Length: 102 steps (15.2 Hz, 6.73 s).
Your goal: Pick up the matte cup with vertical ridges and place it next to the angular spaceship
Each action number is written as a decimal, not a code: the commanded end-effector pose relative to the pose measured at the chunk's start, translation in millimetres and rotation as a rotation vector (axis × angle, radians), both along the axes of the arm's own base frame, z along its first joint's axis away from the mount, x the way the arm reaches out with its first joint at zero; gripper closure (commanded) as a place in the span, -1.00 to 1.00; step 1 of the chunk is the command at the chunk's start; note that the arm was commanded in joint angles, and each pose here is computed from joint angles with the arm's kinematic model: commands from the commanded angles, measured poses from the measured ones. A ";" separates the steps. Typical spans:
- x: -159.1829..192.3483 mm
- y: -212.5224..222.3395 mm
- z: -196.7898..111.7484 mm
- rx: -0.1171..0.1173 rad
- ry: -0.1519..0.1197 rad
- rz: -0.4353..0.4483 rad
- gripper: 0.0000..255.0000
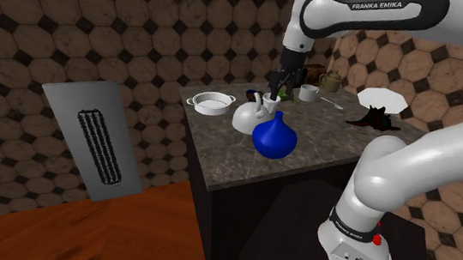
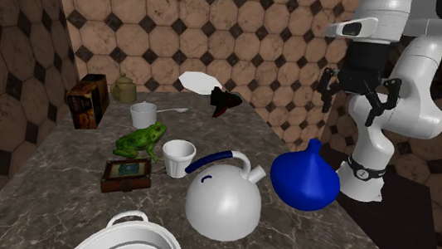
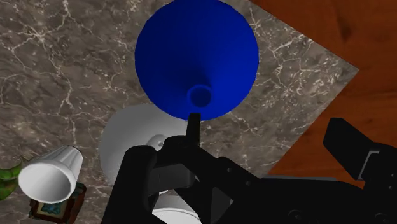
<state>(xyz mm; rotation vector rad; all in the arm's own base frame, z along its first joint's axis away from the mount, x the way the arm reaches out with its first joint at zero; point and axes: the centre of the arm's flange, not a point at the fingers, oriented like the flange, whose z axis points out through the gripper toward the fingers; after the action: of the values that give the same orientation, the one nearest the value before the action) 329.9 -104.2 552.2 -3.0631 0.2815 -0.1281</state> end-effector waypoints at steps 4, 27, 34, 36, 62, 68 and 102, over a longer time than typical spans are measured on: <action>20.9 -56.1 -20.3 0.002 -0.006 0.010 -1.00; 123.6 -324.2 -122.7 0.014 -0.031 0.048 -1.00; 157.4 -404.7 -154.0 0.018 -0.039 0.059 -1.00; 160.2 -409.5 -161.3 0.019 -0.039 0.060 -1.00; 164.5 -406.7 -185.0 0.019 -0.039 0.060 1.00; 164.5 -406.7 -153.4 0.019 -0.039 0.060 1.00; 56.5 -456.2 -24.4 0.019 -0.039 0.060 1.00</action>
<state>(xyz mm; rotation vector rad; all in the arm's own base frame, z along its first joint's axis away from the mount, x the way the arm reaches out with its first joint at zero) 400.2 -556.5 524.2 -3.0430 0.1891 -0.1800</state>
